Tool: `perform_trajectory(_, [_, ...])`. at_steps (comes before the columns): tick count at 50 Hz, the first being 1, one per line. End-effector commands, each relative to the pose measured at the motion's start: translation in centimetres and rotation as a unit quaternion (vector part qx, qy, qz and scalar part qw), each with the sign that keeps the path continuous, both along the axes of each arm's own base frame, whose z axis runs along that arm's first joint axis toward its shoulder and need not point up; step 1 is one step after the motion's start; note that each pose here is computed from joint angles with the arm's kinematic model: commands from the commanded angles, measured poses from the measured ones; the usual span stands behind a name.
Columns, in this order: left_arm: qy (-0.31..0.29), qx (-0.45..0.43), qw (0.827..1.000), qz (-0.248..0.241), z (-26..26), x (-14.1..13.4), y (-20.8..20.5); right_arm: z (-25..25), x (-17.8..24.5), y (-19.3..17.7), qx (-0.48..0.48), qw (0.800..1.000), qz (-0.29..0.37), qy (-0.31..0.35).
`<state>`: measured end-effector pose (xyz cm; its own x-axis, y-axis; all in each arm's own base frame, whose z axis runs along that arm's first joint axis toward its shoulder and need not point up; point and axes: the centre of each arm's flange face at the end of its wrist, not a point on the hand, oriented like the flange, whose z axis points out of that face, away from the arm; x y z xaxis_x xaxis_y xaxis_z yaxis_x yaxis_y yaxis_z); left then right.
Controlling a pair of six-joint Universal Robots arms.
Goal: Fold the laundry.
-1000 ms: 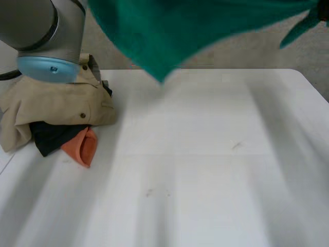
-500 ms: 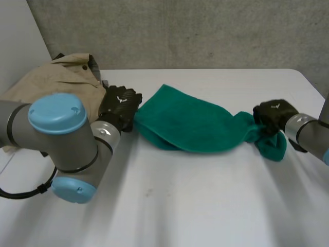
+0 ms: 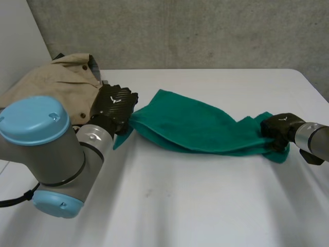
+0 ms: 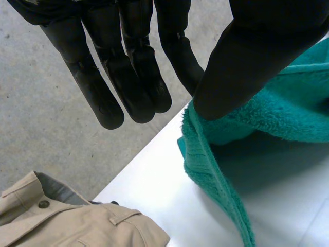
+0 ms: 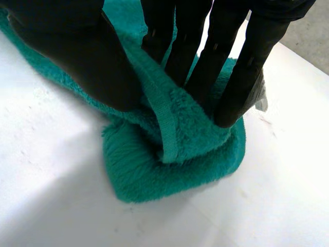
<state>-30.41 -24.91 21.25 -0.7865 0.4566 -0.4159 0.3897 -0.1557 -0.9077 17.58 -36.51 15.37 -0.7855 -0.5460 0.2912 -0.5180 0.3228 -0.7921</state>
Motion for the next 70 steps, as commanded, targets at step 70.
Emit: perform_trajectory(70, [0.053, 0.123, 0.991, -0.025, -0.3, 2.7, 11.2, 8.3, 0.9, 5.7, -0.100, 0.989, 0.045, 0.098])
